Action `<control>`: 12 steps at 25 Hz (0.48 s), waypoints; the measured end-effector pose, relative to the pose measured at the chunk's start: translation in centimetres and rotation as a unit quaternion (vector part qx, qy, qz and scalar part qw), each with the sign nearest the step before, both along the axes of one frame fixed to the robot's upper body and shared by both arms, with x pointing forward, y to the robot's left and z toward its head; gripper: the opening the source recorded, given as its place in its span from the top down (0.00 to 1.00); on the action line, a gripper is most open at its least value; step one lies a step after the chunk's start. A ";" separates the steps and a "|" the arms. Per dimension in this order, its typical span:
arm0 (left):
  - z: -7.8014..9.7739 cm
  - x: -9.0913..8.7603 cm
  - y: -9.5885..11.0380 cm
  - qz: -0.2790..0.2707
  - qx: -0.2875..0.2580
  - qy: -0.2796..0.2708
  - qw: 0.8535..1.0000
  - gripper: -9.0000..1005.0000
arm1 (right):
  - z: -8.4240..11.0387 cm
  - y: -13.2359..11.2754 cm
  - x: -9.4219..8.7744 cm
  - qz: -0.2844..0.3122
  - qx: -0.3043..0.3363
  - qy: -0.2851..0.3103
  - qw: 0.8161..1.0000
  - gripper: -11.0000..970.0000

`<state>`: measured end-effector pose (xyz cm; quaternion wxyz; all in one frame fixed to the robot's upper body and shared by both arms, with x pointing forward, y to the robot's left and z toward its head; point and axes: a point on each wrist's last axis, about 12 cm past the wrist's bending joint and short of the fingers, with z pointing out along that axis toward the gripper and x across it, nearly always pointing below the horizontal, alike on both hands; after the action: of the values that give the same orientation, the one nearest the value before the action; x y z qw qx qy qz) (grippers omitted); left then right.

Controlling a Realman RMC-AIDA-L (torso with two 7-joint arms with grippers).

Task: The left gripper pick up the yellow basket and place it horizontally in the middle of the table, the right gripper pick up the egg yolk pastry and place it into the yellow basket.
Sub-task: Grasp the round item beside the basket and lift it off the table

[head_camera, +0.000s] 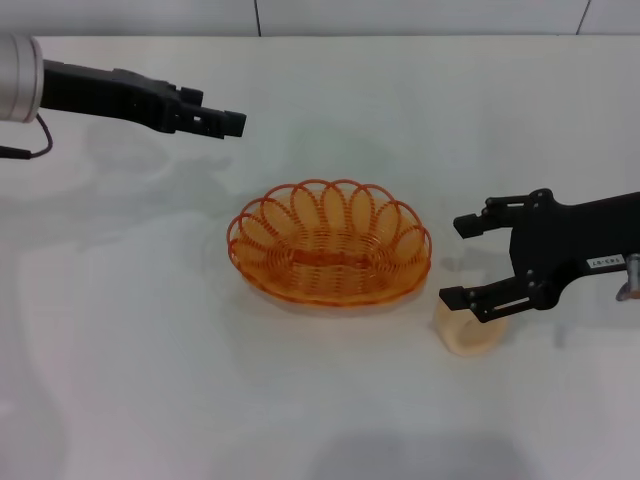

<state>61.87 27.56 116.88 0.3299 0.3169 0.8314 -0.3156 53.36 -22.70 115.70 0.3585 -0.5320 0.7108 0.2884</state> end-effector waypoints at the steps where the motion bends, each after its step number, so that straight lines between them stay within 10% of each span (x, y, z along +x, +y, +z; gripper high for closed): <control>1: 0.0 0.0 0.0 -0.010 0.007 -0.012 1.000 0.12 | -0.1 0.0 0.0 -0.003 -0.003 0.001 1.000 0.11; 12: 0.3 -1.5 -1.8 -0.181 0.100 -0.070 0.976 0.12 | -1.5 0.2 0.2 -0.023 -0.055 0.028 0.998 0.13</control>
<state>60.42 25.78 117.15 0.2911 0.5150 0.7622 -0.2627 53.55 -22.52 114.19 0.3155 -0.5264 0.7470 0.2557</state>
